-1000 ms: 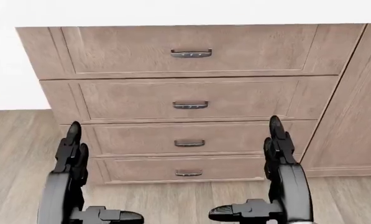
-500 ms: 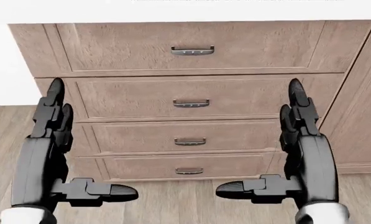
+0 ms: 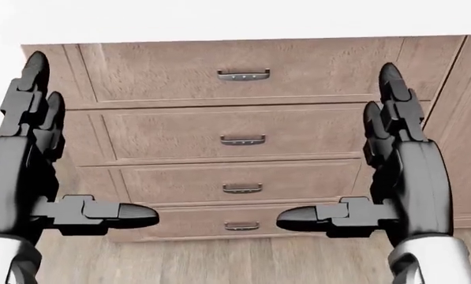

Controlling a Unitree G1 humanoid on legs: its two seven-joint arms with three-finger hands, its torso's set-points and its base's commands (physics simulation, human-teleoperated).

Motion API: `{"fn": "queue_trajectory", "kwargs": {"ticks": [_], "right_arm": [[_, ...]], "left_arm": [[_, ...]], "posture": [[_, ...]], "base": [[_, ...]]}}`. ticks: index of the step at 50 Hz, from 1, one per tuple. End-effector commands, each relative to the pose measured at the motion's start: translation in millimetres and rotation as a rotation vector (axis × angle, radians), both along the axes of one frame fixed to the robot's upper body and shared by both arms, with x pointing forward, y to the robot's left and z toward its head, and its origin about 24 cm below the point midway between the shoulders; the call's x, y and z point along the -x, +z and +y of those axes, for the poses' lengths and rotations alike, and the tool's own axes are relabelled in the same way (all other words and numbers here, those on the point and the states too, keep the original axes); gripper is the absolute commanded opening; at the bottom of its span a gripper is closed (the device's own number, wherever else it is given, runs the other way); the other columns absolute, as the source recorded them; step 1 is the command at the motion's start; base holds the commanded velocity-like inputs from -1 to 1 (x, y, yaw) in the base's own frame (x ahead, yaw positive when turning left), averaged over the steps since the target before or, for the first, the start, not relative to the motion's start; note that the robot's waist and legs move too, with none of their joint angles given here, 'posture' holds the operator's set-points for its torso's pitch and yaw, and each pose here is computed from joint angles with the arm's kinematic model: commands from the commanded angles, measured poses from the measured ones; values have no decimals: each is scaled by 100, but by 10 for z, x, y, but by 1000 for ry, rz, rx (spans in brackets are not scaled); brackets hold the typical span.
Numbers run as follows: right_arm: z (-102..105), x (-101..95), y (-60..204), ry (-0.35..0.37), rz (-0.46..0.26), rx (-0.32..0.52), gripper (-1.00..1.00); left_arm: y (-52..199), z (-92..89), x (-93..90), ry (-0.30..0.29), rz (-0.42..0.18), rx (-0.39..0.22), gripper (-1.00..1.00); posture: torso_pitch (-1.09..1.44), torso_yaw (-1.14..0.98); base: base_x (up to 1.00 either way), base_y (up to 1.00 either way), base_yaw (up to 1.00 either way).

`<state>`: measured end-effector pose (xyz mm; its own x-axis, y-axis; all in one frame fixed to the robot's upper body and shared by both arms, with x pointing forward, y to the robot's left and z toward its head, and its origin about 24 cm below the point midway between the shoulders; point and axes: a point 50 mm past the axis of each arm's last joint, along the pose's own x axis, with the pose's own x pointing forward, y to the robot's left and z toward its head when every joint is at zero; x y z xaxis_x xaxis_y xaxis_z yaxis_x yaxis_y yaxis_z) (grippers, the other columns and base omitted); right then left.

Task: Open the toaster oven door.

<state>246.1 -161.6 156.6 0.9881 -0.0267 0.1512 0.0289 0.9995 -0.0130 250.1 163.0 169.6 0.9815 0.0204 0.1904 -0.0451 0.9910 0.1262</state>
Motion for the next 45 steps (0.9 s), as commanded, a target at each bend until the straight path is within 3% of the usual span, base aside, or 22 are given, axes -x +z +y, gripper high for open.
{"fn": "queue_trajectory", "kwargs": {"ticks": [1,9,38,45], "right_arm": [[7,44,199,5,-98,5,100],[26,70,284,16,-122,4,100],[46,108,222,29,-102,-5,100],[81,124,253,71,-108,-16,100]], "left_arm": [[189,-33,51,-16,-92,-7,100],[260,-37,68,-18,-104,-12,100],[188,-22,69,-16,-96,0,100],[199,-25,67,-17,-95,1,100]], "posture": [[0,0],[0,0],[0,0],[0,0]], "base": [[16,0,0],[25,0,0],[34,0,0],[37,0,0]]}}
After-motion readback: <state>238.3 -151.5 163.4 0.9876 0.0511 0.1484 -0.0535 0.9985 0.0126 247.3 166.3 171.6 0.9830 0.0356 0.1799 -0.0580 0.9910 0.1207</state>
